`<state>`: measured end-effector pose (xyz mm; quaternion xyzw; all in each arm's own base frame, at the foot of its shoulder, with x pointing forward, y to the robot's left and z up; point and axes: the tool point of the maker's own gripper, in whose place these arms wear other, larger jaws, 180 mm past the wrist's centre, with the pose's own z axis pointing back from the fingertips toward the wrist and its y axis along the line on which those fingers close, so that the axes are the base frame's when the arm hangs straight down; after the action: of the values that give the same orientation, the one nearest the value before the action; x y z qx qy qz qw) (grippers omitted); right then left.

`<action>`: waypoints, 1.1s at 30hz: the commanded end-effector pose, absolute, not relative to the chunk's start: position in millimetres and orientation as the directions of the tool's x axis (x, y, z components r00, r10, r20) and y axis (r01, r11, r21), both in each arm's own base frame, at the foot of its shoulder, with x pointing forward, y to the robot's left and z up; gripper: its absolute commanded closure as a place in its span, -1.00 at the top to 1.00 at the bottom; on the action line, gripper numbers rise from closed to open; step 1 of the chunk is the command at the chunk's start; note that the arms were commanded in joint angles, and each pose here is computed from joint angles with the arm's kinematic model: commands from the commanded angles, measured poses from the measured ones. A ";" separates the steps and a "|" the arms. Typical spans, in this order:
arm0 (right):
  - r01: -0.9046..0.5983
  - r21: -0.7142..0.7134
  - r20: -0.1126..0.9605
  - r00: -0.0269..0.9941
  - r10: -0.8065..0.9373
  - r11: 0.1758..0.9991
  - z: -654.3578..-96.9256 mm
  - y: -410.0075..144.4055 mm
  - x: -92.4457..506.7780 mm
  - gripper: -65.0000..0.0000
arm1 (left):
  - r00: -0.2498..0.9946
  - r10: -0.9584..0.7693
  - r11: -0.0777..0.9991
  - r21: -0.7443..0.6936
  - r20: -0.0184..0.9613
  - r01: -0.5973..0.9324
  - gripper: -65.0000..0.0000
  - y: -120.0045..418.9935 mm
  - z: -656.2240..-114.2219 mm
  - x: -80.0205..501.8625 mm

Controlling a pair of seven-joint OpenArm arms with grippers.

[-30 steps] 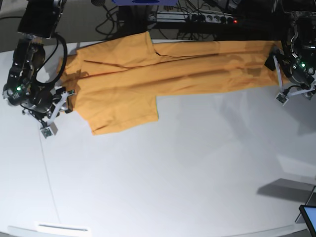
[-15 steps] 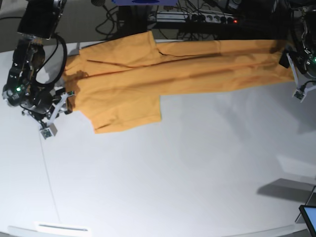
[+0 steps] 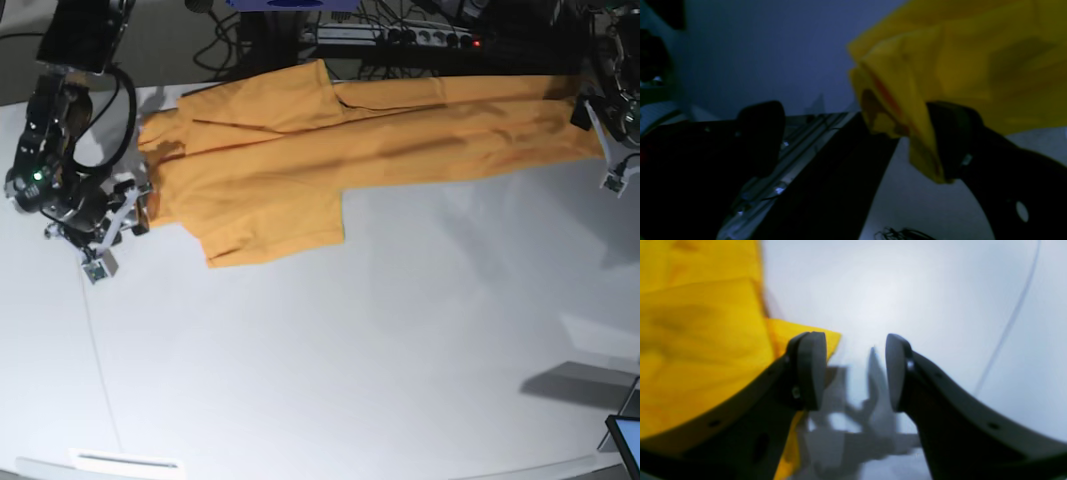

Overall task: Fold the T-shirt properly
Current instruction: 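Open the right gripper and release the shirt edge, then move the right gripper onto the folded shirt's sleeve end and pinch it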

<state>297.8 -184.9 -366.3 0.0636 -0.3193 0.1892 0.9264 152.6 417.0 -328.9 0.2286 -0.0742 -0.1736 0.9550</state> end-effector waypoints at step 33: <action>-0.533 0.522 0.546 0.808 0.220 0.666 -416.8 -31.3 236.4 -0.98 | 0.906 -0.419 0.818 0.458 0.060 0.348 0.95 403.0 -331.2 166.1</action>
<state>237.3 -27.2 -414.7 0.3617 -0.2311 0.2054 0.8795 160.5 396.4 -342.4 0.2071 -0.0715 -0.2017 0.9546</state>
